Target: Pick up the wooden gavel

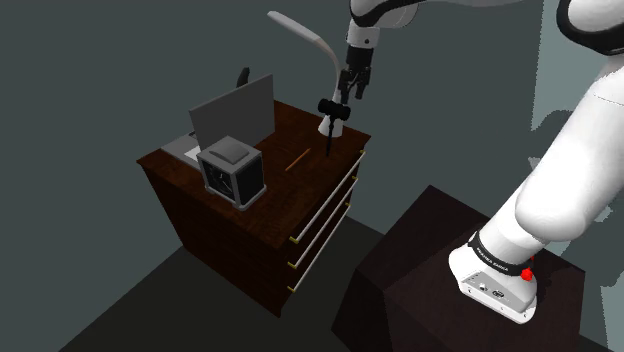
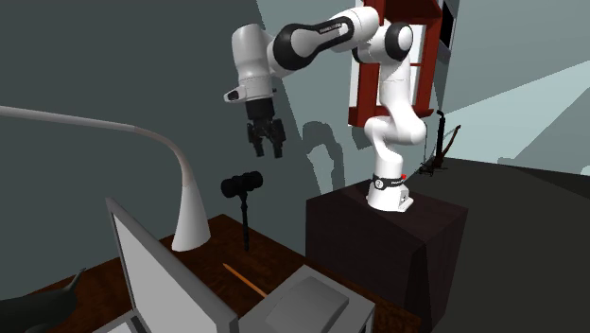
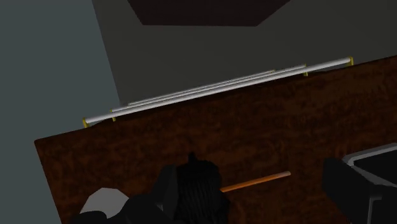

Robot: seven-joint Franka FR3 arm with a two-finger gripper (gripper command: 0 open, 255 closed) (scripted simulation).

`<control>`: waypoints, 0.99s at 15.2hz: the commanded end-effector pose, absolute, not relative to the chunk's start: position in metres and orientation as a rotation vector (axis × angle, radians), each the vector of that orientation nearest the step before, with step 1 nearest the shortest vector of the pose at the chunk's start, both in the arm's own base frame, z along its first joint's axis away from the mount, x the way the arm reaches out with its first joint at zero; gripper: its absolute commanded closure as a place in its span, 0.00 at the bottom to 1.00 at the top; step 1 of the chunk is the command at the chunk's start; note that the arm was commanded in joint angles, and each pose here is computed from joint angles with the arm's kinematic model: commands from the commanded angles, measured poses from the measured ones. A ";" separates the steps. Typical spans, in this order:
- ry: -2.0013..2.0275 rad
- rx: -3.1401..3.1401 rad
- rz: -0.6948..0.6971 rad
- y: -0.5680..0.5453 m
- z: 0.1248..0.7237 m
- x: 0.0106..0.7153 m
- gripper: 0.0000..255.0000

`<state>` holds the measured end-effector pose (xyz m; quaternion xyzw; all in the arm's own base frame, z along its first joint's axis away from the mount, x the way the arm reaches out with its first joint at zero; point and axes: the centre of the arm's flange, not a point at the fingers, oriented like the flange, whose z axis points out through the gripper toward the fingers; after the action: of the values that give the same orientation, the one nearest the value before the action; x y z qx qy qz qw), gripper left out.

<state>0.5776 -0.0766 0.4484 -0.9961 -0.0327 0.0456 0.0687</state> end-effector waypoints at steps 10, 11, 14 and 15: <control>-0.056 -2.974 0.138 -0.105 0.386 0.635 0.00; -0.056 -2.974 0.138 -0.105 0.381 0.635 0.00; -0.056 -2.974 0.138 -0.105 0.373 0.635 0.00; -0.056 -2.974 0.138 -0.105 0.373 0.634 1.00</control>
<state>0.6344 -0.1049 0.3740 -0.9954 -0.0187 0.0461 0.0820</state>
